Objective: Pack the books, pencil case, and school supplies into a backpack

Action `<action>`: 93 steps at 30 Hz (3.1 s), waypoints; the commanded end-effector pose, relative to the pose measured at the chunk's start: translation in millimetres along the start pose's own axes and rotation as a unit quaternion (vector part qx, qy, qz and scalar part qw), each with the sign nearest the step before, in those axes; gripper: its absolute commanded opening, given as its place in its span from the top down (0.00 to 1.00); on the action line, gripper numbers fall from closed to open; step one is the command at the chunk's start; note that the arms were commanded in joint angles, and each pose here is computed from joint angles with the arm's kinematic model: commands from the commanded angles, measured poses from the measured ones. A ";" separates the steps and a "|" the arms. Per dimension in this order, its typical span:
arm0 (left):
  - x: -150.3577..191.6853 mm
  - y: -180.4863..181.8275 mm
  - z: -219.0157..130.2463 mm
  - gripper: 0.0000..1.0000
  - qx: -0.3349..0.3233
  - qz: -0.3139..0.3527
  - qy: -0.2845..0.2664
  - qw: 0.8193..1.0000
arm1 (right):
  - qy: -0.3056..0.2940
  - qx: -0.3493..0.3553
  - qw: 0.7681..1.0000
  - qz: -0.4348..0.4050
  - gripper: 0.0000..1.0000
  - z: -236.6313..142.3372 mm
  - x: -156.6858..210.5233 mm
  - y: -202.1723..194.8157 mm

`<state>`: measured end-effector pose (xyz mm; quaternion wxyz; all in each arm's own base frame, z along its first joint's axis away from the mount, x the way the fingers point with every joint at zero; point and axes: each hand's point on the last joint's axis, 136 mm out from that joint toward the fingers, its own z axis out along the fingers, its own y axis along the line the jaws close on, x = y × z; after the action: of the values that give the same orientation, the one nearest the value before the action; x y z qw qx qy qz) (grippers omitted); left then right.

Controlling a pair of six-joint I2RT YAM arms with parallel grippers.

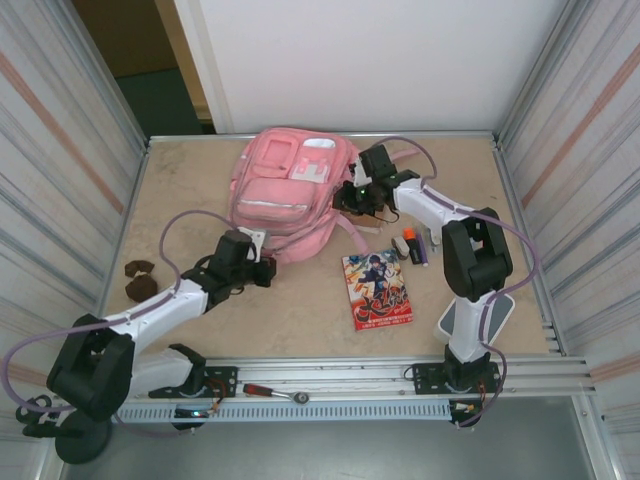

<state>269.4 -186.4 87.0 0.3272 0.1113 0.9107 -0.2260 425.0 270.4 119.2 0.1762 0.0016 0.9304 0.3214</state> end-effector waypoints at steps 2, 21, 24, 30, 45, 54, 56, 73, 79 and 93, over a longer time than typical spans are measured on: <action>-14.6 -36.7 -4.3 1.00 0.070 0.010 -0.013 0.997 | -0.027 0.004 0.999 -0.021 0.61 -30.0 -5.2 6.0; -3.0 -42.8 -4.4 1.00 0.063 0.025 0.000 0.998 | -0.042 0.010 0.998 0.056 0.74 21.7 85.5 5.5; 1.3 -21.7 -6.3 1.00 0.015 0.020 0.005 1.000 | -0.051 0.023 0.998 0.032 0.92 11.7 78.8 -4.0; 6.5 20.3 -15.0 1.00 -0.055 -0.013 0.007 0.998 | -0.052 0.040 0.997 -0.029 1.00 -10.4 67.1 -12.1; 3.1 -38.7 -11.0 1.00 0.061 0.026 0.005 0.998 | -0.017 0.022 0.998 -0.061 0.85 -8.9 2.4 10.5; -9.2 -70.7 -1.6 1.00 0.101 0.040 -0.005 0.994 | -0.032 -0.012 0.999 0.001 0.34 -28.9 58.6 12.8; -7.8 -70.1 0.3 1.00 0.101 0.040 -0.003 0.994 | -0.024 -0.018 0.999 0.012 0.28 -22.4 82.0 14.0; 5.6 -33.6 -7.7 1.00 0.039 0.028 -0.004 0.999 | -0.052 0.006 0.997 0.052 0.84 9.4 112.2 -2.7; 12.1 1.0 -19.3 1.00 0.008 -0.007 -0.019 1.000 | -0.069 -0.006 0.997 0.041 0.94 -12.7 95.2 -0.6; -6.2 42.6 -52.6 1.00 -0.086 -0.062 -0.085 0.991 | -0.053 -0.022 0.998 0.005 0.96 -37.7 77.2 18.0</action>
<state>257.0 -146.3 108.3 0.3789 0.0470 0.8993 -0.2131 325.8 278.6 103.6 0.1842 0.0411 0.9171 0.3512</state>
